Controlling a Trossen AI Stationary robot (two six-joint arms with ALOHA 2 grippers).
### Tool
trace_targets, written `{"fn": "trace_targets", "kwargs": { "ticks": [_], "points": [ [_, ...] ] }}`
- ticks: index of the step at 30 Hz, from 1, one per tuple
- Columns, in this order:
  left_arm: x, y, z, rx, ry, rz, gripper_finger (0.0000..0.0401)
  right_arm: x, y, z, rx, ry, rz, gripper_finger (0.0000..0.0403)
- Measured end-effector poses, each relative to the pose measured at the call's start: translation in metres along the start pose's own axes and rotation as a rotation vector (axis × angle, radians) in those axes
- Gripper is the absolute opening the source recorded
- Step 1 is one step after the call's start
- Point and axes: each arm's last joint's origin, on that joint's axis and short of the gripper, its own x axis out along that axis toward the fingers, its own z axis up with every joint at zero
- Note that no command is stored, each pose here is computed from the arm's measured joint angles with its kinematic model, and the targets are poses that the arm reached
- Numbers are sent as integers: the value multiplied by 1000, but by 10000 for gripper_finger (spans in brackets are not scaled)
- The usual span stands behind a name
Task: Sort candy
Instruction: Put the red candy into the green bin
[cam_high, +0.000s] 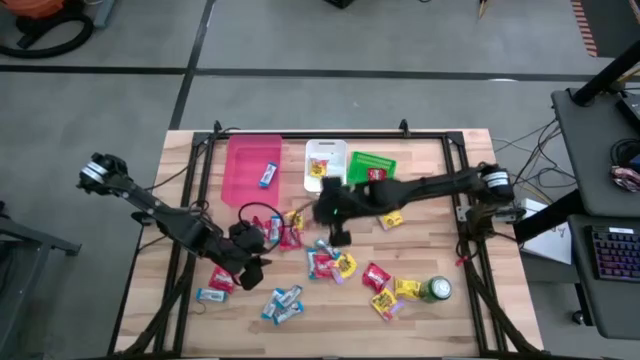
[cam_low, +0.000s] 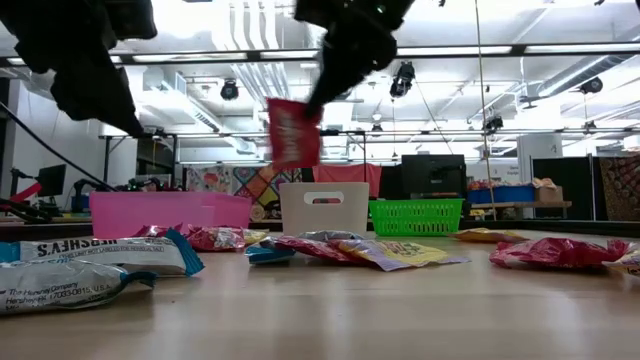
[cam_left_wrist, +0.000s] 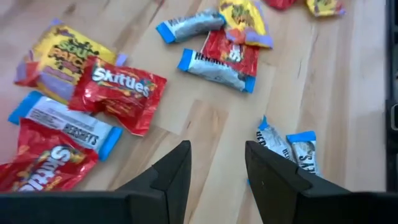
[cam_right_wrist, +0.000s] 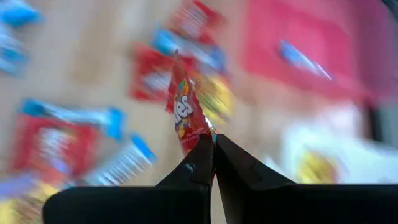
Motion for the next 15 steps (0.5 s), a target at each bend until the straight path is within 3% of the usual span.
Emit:
{"fn": "trace_targets", "kwargs": {
  "ticks": [8,15],
  "points": [
    [-10,3,4,6,-49,-2,135,-36,-78,-49,333,259,-179,8],
    [-10,3,4,25,-55,10,135,-37,-140,-106,649,373,-238,8]
  ]
}}
